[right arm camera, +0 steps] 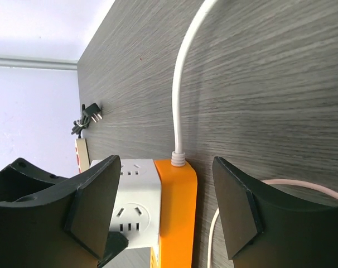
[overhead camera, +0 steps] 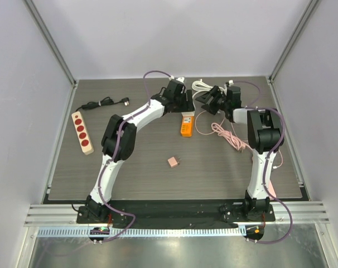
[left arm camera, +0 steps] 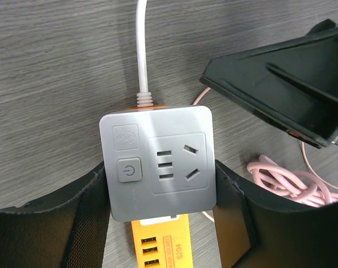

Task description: Pull the plug off the socket

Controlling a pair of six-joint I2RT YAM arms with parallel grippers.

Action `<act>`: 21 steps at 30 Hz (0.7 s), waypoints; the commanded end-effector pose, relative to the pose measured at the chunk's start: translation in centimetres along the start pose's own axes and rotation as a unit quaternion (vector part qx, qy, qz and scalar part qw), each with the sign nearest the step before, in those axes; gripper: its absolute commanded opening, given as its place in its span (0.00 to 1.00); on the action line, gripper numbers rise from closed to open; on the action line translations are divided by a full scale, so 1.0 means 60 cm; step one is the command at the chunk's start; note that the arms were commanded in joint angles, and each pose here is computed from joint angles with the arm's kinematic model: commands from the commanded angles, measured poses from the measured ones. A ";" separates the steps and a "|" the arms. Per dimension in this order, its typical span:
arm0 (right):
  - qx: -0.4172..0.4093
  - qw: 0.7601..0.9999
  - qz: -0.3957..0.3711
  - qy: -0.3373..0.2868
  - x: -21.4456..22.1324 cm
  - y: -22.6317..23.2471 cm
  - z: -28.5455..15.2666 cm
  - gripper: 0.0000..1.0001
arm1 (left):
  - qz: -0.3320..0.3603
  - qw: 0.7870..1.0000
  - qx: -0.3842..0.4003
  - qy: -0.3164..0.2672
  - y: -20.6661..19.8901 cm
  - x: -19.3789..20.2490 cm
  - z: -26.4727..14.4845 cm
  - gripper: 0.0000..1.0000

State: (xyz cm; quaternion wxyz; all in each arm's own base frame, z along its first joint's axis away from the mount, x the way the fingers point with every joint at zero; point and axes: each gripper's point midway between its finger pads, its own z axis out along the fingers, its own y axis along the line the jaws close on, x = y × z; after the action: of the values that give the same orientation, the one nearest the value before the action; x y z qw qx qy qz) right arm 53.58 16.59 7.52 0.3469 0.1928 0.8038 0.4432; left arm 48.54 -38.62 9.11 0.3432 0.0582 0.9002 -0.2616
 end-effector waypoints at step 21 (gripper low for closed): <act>-0.015 0.999 -0.024 0.023 0.008 0.004 0.073 0.51 | 0.014 0.994 0.096 -0.042 -0.067 -0.055 -0.065 0.00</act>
State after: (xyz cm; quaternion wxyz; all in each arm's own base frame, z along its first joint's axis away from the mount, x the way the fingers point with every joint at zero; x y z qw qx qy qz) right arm 55.83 18.65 4.74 0.3299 0.1843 0.8104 0.4476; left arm 47.47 -38.91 9.26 0.3299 0.0752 0.8907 -0.3037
